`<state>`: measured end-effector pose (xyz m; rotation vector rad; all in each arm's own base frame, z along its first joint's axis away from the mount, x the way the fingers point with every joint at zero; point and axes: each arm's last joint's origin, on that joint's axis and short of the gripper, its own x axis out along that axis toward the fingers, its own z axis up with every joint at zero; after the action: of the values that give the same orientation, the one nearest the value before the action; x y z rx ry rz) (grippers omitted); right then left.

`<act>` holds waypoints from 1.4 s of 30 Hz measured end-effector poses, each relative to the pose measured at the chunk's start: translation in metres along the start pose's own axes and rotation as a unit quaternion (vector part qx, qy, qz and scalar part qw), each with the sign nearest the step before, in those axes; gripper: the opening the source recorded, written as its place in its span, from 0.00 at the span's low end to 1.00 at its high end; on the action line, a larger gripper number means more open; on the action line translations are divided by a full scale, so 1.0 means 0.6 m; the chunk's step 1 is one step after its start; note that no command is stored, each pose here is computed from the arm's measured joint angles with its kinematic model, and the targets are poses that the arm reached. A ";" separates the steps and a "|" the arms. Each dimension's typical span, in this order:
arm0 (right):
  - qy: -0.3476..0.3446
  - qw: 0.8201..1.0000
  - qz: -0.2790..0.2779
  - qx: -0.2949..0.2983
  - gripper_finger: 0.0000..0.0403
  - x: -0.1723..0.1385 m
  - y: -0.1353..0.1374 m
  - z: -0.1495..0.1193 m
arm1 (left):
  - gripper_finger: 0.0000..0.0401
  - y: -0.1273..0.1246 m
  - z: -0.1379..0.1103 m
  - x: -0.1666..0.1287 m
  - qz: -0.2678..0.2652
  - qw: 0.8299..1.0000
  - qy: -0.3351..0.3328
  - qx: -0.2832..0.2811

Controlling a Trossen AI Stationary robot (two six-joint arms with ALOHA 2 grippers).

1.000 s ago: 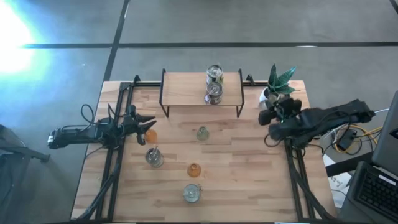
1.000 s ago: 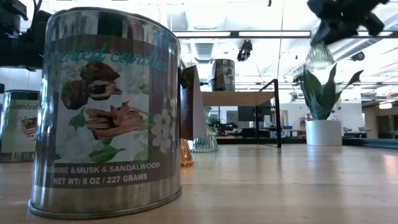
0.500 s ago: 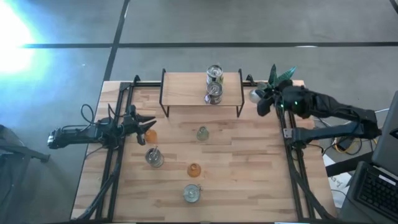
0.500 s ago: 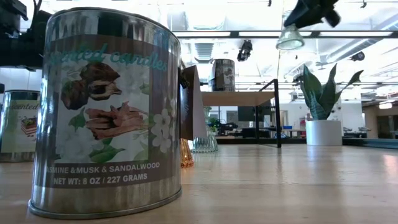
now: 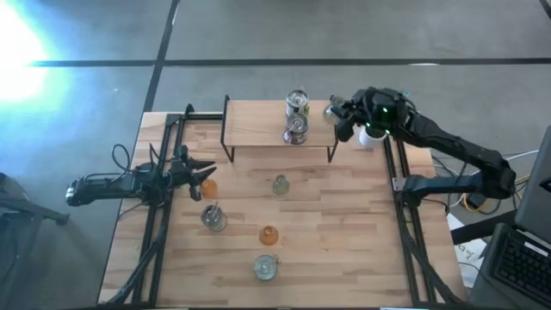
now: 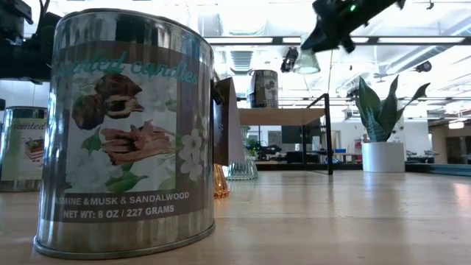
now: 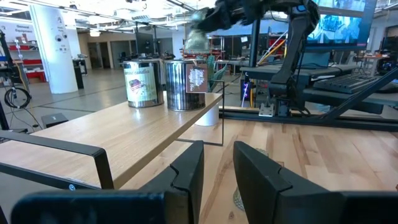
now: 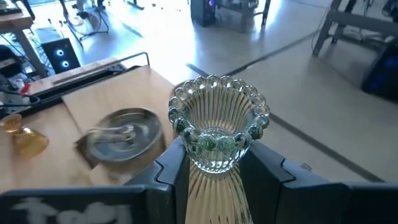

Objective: Pick & Place candle stick holders
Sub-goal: Put the right green candle holder on the shelf

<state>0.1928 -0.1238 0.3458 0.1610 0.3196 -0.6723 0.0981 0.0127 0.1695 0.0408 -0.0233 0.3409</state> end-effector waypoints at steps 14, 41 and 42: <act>0.006 1.000 -0.004 0.015 0.26 0.123 -0.052 -0.017 | 0.23 0.000 0.000 0.000 0.000 1.000 0.000 0.000; 0.058 0.997 -0.003 0.043 0.26 0.189 -0.100 -0.065 | 0.23 0.000 0.000 0.000 0.000 1.000 0.000 0.000; 0.060 0.997 -0.004 0.042 0.26 0.191 -0.100 -0.067 | 0.23 0.000 0.000 0.000 0.000 1.000 0.000 0.000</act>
<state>0.2294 -0.2273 0.2665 0.2821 0.4073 -0.6850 0.0981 0.0127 0.1695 0.0406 -0.0236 0.3414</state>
